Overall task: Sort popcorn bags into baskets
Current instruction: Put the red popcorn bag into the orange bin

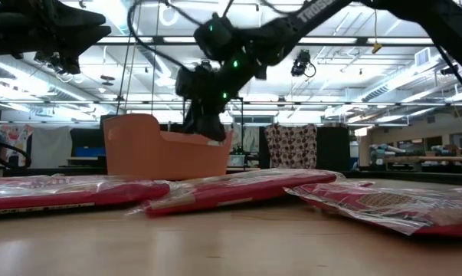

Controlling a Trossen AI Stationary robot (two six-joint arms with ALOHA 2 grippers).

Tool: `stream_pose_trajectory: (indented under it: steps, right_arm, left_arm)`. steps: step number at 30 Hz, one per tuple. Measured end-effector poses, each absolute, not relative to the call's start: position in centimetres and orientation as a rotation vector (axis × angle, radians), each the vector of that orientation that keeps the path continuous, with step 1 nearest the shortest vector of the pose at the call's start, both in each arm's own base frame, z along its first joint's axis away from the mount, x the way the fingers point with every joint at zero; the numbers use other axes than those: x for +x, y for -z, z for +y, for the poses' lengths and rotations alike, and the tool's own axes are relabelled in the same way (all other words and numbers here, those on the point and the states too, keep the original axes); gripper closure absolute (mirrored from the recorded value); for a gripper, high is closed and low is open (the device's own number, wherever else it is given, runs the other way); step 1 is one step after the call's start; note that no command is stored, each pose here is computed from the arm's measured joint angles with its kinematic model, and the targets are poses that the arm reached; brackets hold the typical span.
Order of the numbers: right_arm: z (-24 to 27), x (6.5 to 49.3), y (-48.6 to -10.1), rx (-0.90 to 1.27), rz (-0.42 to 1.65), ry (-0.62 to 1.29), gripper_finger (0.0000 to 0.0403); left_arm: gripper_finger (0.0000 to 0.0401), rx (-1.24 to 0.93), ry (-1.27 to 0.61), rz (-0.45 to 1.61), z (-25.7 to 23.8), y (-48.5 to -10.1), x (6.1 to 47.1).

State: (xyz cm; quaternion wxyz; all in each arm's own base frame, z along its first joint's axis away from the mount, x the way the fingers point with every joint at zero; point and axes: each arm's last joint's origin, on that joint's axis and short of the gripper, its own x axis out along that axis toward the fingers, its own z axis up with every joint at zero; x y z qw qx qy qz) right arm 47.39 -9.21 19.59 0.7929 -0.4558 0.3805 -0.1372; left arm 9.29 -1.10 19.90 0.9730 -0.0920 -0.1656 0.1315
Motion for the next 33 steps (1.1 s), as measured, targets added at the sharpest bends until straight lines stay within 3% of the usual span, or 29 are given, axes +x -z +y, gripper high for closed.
stream_pose_trajectory:
  steps: [9, 17, 21, 33]
  right_arm:
    - [-4.2, 44.1, -23.5, -0.849, 0.960, 0.231, 0.0265]
    - [-3.6, 40.2, -24.8, -0.549, 1.159, 0.245, 0.0265]
    - [-4.0, 38.9, -23.4, -0.413, 1.269, 0.264, 0.0264]
    - [-5.6, 34.4, -17.5, -0.411, 1.591, 0.348, 0.0265]
  left_arm:
    - [0.0284, -0.186, -0.265, -0.333, -1.1, -19.9, 9.3]
    - [0.0284, -0.210, -0.260, -0.332, -1.1, -19.8, 9.3]
    - [0.0284, -0.209, -0.261, -0.330, -1.1, -19.8, 9.3]
    - [0.0284, -0.210, -0.260, -0.318, -1.1, -19.7, 9.4]
